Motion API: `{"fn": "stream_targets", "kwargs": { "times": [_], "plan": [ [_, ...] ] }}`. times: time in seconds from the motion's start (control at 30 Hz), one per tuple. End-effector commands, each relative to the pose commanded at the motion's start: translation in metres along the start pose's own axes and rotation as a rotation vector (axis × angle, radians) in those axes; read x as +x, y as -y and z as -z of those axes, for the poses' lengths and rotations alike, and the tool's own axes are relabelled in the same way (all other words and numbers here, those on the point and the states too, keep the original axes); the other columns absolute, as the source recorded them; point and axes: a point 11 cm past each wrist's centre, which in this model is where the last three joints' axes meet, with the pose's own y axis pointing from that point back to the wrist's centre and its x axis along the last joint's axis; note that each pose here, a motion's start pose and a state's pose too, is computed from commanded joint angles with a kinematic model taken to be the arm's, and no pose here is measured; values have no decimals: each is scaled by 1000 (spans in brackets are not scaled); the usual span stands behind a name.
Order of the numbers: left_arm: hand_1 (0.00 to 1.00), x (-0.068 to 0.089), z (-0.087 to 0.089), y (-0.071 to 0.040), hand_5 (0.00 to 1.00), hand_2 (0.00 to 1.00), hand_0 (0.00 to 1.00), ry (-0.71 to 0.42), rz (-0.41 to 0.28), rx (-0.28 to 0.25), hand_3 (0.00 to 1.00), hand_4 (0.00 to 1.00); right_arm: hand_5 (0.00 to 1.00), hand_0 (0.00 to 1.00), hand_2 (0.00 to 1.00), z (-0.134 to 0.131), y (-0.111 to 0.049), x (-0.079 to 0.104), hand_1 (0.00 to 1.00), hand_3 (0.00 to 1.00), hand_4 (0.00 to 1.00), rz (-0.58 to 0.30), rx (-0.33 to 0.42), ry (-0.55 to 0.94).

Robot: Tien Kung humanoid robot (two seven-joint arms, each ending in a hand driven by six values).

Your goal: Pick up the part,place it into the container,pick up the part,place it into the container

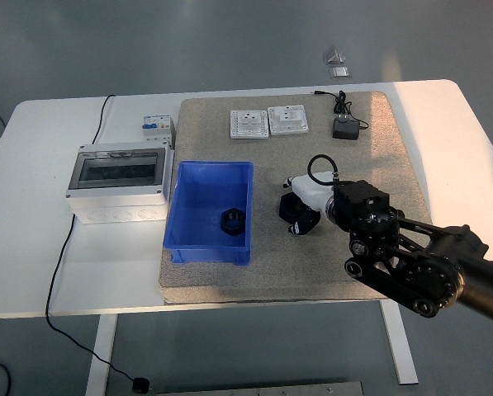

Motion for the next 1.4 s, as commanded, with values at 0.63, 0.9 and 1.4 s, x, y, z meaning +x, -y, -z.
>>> {"fn": "stream_targets", "kwargs": {
  "times": [0.63,0.9,1.4],
  "plan": [
    [713,1,-3,0,998,687,739,8,-2,-2,780,845,2,273,537,-22,1,40,225,597,168,-166,-6,-90],
    [713,3,-1,0,998,687,739,10,-6,1,780,845,2,263,538,14,-7,77,211,593,156,-343,218,29],
    [713,3,2,0,998,687,739,4,-7,6,780,845,2,274,545,108,-24,50,216,601,163,-334,595,-14]
  ]
}}
